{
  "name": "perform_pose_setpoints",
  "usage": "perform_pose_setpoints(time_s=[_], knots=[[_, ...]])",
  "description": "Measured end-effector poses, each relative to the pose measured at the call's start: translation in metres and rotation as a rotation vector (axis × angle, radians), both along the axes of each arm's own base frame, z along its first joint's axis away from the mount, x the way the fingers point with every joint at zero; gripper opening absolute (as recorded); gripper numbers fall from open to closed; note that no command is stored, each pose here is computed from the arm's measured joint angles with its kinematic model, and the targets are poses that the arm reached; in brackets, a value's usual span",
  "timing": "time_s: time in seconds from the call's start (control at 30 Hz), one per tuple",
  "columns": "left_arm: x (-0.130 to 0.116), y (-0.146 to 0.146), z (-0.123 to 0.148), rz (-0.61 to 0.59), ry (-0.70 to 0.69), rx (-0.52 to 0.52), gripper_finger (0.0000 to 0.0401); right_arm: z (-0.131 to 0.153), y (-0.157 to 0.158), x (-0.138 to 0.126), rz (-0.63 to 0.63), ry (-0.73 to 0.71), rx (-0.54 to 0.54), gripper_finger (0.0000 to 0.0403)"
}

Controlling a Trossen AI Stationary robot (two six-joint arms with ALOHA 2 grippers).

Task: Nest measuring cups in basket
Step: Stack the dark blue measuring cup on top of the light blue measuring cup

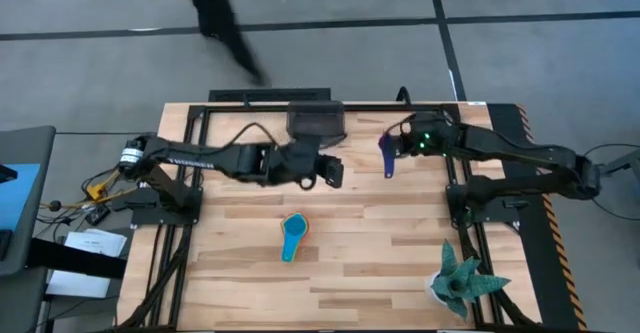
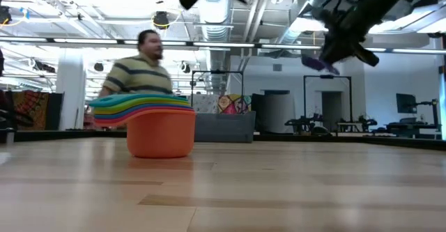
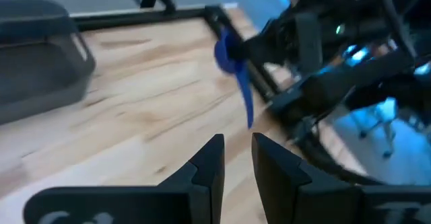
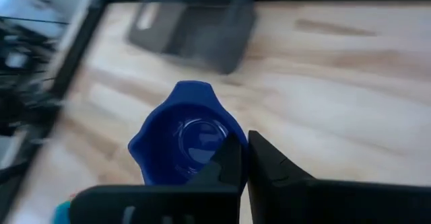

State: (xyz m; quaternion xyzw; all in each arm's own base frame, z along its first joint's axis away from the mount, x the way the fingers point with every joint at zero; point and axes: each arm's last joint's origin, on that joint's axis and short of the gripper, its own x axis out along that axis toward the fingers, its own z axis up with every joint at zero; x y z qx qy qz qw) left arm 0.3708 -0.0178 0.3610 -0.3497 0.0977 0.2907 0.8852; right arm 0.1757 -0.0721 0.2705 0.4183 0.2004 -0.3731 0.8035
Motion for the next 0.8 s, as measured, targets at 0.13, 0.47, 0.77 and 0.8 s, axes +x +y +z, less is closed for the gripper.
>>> perform_pose_setpoints(time_s=[0.13, 0.47, 0.77, 0.8], knots=[[0.016, -0.024, -0.010, 0.027, -0.073, 0.037, 0.0067, 0.008, 0.017, 0.004, 0.031, -0.111, 0.034, 0.0019], [0.050, -0.043, -0.041, 0.043, -0.157, 0.019, 0.0134, 0.015, 0.040, 0.021, 0.078, -0.228, 0.022, 0.0013], [0.053, -0.041, -0.047, 0.022, -0.107, 0.086, 0.0145, 0.015, 0.043, 0.037, 0.085, -0.286, 0.003, 0.0012], [0.053, -0.041, -0.047, 0.020, -0.101, 0.093, 0.0146, 0.015, 0.043, 0.039, 0.086, -0.297, 0.002, 0.0012]])
